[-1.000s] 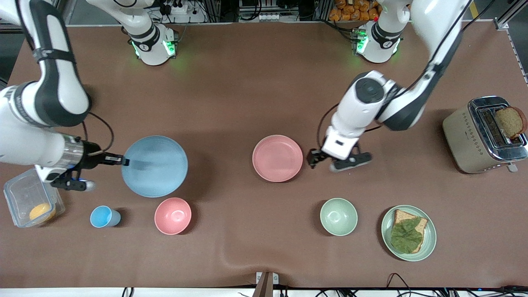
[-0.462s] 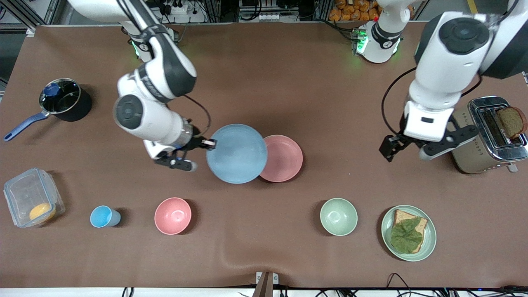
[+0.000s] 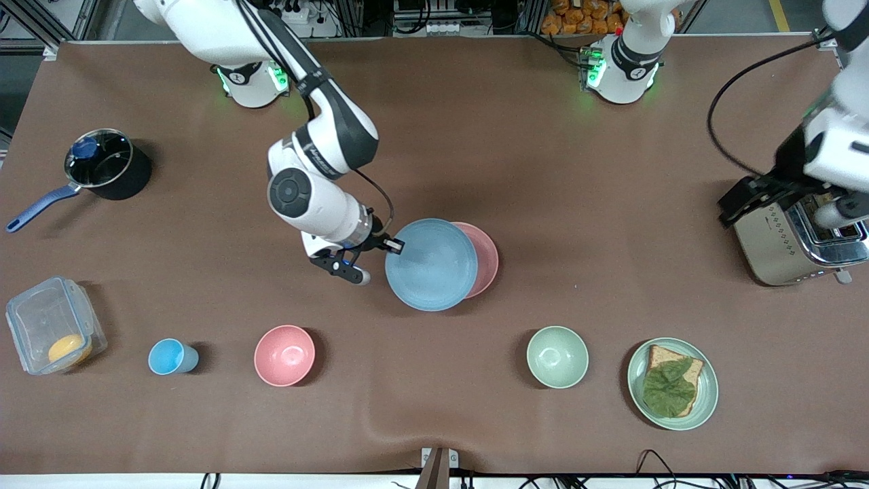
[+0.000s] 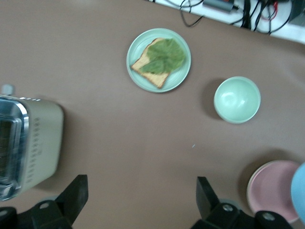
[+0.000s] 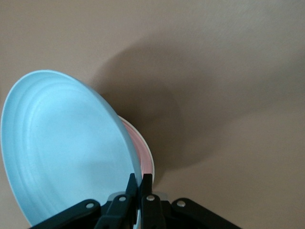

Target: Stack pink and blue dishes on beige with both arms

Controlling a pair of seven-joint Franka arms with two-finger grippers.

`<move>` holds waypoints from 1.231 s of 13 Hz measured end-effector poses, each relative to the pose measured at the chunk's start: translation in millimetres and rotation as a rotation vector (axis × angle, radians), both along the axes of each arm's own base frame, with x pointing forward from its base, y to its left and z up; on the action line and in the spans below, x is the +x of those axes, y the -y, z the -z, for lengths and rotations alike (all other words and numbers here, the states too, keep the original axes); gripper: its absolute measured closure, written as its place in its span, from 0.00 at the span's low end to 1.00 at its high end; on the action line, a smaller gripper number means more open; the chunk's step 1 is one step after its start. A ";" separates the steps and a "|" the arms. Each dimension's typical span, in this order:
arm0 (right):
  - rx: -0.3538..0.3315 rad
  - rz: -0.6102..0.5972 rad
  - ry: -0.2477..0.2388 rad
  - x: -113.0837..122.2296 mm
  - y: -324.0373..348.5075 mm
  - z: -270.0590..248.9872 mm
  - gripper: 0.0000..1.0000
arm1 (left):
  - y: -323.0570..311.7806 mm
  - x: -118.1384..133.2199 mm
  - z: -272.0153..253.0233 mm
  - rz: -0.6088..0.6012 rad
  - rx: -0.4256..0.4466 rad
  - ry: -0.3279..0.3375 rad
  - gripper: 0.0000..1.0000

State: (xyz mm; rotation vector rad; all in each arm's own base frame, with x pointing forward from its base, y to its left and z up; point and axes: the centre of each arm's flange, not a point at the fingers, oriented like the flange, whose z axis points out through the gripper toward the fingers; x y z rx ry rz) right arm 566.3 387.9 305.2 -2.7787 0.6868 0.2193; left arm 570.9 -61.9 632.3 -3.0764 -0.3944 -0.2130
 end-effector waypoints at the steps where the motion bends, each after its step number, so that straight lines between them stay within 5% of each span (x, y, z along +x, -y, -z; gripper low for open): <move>1: -0.003 0.016 -0.002 -2.0 -5.4 9.4 0.95 | -7.9 -5.1 -7.5 0.020 0.009 -0.021 0.00; 12: -0.012 0.092 -0.023 -27.1 -45.8 38.4 0.93 | -26.0 -12.5 -16.7 0.093 -0.006 -0.081 0.00; 16: -0.029 0.115 -0.042 -22.5 -40.3 35.9 0.57 | -29.4 -11.1 -14.1 0.098 -0.006 -0.087 0.00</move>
